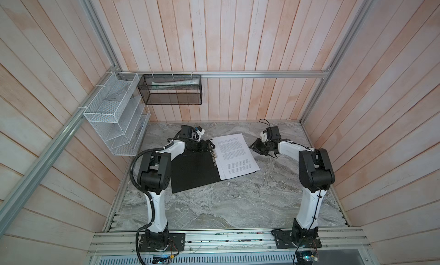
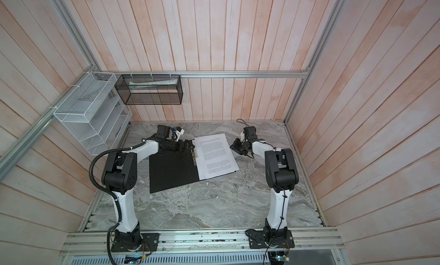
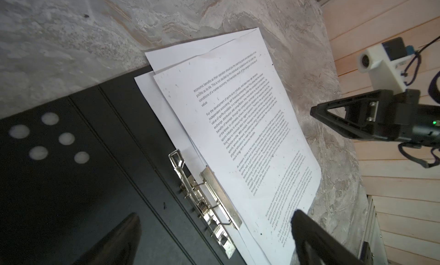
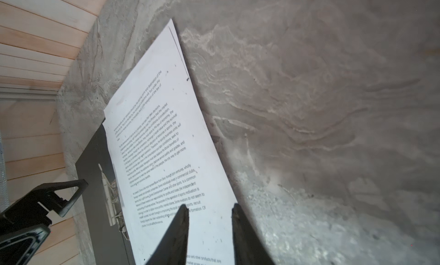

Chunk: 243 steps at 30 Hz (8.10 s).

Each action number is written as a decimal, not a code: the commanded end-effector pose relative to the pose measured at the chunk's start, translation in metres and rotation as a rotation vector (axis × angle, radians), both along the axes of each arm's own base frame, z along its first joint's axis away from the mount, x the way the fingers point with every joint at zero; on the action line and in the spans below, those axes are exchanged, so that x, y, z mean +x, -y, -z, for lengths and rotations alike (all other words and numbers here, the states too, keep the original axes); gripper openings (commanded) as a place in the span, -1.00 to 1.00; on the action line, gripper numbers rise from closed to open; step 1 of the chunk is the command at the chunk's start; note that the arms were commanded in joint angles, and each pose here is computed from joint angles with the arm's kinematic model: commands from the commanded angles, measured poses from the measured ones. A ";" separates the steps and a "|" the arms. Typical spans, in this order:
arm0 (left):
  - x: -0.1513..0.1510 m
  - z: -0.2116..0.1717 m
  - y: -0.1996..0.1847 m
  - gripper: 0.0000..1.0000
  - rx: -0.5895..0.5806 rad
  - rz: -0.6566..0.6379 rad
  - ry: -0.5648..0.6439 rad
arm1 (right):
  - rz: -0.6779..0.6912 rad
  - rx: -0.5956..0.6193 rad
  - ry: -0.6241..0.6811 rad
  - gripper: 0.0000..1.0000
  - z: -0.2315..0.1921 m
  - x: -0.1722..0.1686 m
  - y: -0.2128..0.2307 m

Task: Put the files into the folder

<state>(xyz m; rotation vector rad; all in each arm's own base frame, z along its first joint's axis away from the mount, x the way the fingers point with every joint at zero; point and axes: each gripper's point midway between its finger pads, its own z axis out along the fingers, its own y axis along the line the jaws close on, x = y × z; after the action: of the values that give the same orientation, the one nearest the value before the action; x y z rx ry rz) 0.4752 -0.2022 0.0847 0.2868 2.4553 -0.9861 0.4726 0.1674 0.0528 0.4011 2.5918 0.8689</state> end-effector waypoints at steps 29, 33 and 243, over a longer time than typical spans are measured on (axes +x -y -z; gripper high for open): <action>-0.006 0.010 0.002 1.00 -0.015 0.014 -0.036 | -0.047 -0.038 0.028 -0.36 -0.008 0.013 -0.007; -0.012 0.015 0.007 1.00 -0.059 0.009 -0.097 | -0.047 -0.076 -0.012 -0.36 0.009 0.020 -0.003; -0.062 -0.043 0.042 1.00 0.026 0.231 0.053 | -0.266 -0.073 0.217 -0.43 -0.035 0.110 -0.057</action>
<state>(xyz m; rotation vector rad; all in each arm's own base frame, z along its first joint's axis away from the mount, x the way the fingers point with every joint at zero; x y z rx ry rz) 0.4155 -0.2535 0.1081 0.6062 2.4369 -1.0598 0.5972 0.2171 0.1168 -0.0347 2.3895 0.8374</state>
